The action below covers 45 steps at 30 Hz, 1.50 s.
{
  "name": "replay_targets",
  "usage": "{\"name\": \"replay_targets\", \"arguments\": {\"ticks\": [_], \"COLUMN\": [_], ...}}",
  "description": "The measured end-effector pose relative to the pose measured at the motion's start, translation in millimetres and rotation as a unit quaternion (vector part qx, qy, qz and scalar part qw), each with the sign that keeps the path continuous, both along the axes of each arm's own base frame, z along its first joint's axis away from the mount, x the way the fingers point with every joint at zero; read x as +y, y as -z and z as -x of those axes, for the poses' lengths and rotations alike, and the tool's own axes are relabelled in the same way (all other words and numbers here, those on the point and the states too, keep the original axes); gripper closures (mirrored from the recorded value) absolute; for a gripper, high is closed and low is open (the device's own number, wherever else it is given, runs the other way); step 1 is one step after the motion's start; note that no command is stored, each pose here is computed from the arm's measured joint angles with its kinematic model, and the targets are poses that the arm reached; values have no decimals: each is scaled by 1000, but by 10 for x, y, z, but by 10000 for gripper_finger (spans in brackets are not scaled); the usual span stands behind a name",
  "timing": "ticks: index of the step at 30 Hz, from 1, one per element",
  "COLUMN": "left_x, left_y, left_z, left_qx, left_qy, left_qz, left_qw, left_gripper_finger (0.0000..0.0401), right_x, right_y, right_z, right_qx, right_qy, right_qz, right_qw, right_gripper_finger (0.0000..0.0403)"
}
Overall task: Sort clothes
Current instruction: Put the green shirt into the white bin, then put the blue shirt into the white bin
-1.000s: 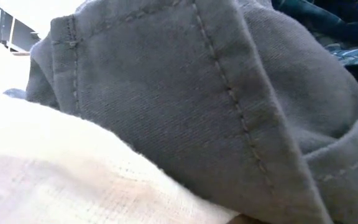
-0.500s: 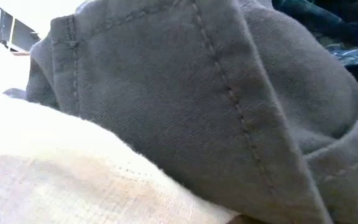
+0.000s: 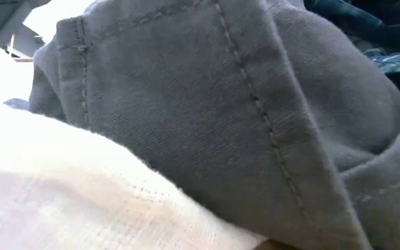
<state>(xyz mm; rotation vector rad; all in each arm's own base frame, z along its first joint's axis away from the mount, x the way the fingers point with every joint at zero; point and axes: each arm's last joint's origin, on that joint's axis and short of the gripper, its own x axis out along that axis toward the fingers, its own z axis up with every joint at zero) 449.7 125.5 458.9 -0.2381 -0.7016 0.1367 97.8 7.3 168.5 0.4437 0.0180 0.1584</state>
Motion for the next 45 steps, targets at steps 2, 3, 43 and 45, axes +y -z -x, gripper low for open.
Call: {"name": "replay_targets", "arguments": {"ticks": [2,3,43,45], "left_x": [40,60,104,20], "left_y": [-7,-16,1047,1055], "left_z": [-100,-135,-476,-474], "left_qx": [-19,-29,485,494], "left_qy": [26,34,140,175], "left_qz": [13,21,7,17], "left_qw": [999,999,863,851], "left_gripper_finger": [401,401,191,171], "right_x": [0,0,0,0], "right_y": [1,0,2,2], "right_z": [0,0,0,0], "right_qx": [0,0,0,0], "right_qy": [0,0,0,0], "right_qz": [0,0,0,0], "right_qw": [1000,1000,1000,1000], "right_gripper_finger": [402,402,402,402]}}
